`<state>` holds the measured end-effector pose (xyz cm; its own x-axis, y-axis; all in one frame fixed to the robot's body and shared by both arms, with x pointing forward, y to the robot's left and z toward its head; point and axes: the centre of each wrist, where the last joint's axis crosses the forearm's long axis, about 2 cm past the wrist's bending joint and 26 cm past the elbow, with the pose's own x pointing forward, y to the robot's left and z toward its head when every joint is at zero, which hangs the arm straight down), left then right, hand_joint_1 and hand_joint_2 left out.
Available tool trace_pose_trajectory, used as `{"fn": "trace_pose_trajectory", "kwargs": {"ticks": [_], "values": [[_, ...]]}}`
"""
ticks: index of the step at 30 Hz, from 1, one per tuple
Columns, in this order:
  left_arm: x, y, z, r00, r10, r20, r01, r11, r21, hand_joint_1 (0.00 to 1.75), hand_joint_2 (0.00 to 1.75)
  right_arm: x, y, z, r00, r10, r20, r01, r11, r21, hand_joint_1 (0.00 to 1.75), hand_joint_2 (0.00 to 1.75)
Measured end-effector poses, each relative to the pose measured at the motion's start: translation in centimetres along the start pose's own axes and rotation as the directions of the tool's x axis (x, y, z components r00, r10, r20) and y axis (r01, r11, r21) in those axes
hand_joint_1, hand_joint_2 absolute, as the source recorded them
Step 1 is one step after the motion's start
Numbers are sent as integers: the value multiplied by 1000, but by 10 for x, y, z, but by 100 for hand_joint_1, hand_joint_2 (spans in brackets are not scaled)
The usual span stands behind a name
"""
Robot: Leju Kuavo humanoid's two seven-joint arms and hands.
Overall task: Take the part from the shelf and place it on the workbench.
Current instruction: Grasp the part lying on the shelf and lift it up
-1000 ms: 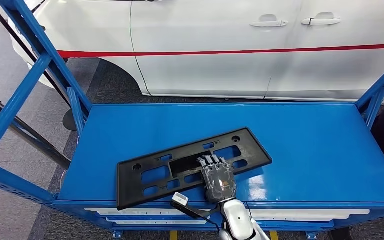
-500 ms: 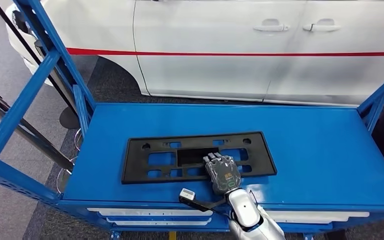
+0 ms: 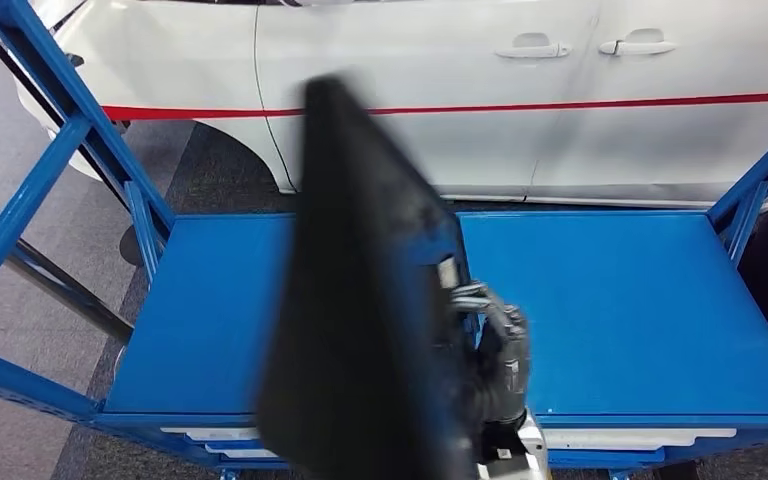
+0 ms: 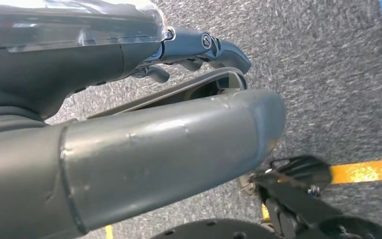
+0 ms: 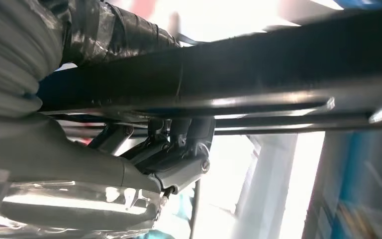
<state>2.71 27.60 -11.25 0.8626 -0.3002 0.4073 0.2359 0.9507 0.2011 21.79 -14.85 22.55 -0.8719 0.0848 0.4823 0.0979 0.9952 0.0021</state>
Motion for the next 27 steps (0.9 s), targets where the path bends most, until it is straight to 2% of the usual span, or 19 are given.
{"fn": "trace_pose_trajectory", "kwargs": {"ticks": [3,10,14,17,22,27], "values": [[0,0,0,1000,15,-4,-15,1000,9,0,0,20,-10,-10,993,-56,103,66,993,-95,175,175],[2,-1,0,999,40,1,-40,999,18,0,0,42,-20,-19,978,-119,172,145,978,-148,175,175],[2,-4,0,996,87,-2,-87,996,28,0,0,44,-22,-9,965,-260,41,264,951,-159,175,175],[2,-6,1,993,118,-12,-117,992,36,0,0,40,-21,7,941,-329,-85,319,941,-107,175,175],[2,-9,2,992,127,-23,-126,991,38,0,0,27,-25,41,914,-338,-224,349,937,6,175,175],[2,-10,2,991,131,-29,-129,991,42,0,0,19,-28,68,909,-302,-288,325,945,35,175,175]]}}
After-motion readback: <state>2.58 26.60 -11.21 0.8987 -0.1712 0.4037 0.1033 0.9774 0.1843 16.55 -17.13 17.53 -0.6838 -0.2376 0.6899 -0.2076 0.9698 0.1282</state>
